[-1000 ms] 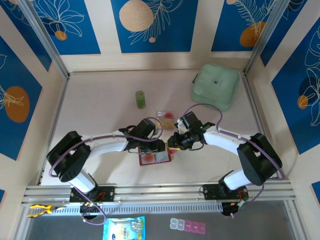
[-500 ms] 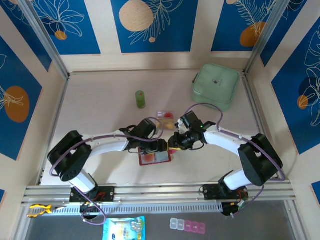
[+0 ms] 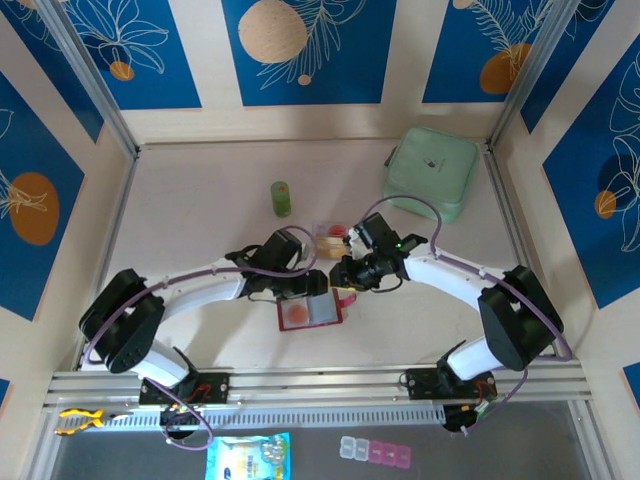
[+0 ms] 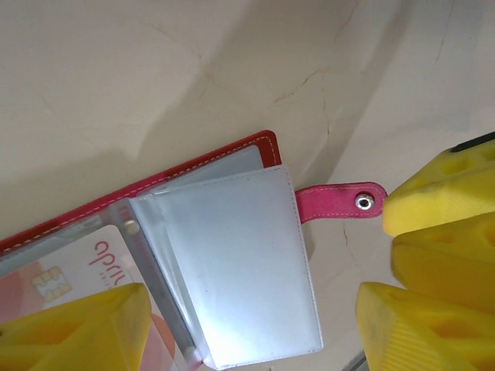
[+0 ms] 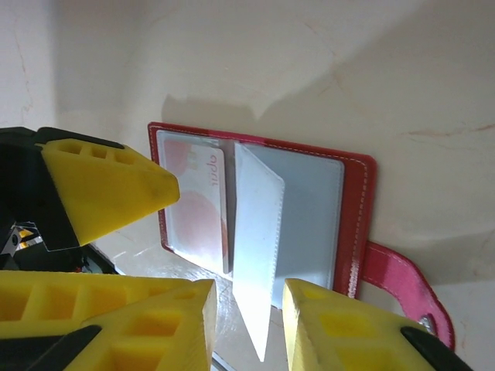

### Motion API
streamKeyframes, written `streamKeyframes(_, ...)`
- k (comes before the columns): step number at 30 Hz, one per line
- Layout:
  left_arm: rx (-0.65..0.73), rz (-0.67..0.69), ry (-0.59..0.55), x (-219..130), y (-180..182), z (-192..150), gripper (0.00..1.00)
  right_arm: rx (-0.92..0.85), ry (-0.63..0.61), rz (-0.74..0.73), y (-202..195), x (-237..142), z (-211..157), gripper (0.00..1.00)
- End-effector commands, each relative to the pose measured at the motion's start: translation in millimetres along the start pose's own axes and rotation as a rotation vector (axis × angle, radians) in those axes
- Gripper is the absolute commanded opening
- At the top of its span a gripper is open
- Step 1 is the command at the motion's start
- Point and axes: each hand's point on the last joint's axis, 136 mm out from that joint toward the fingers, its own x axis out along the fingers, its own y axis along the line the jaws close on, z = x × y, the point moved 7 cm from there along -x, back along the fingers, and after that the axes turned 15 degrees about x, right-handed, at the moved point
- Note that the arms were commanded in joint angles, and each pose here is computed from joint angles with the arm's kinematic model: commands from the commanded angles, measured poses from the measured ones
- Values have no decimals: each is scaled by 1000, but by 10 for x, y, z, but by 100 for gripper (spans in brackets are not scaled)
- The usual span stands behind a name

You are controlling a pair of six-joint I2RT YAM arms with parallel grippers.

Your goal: Take the credit cards out of the card holder

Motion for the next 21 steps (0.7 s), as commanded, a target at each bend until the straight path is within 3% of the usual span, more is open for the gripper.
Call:
streamKeyframes(1, 23, 32, -17, -153, 59, -4, 67, -35, 73, 51, 147, 69, -56, 28)
streamKeyframes(11, -98, 81, 9, -198, 477, -479, 41, -117, 282, 39, 362, 533, -348, 26)
streamKeyframes(21, -132, 97, 29, -104, 650, -607, 22, -44, 281, -182, -80, 735, -333, 26)
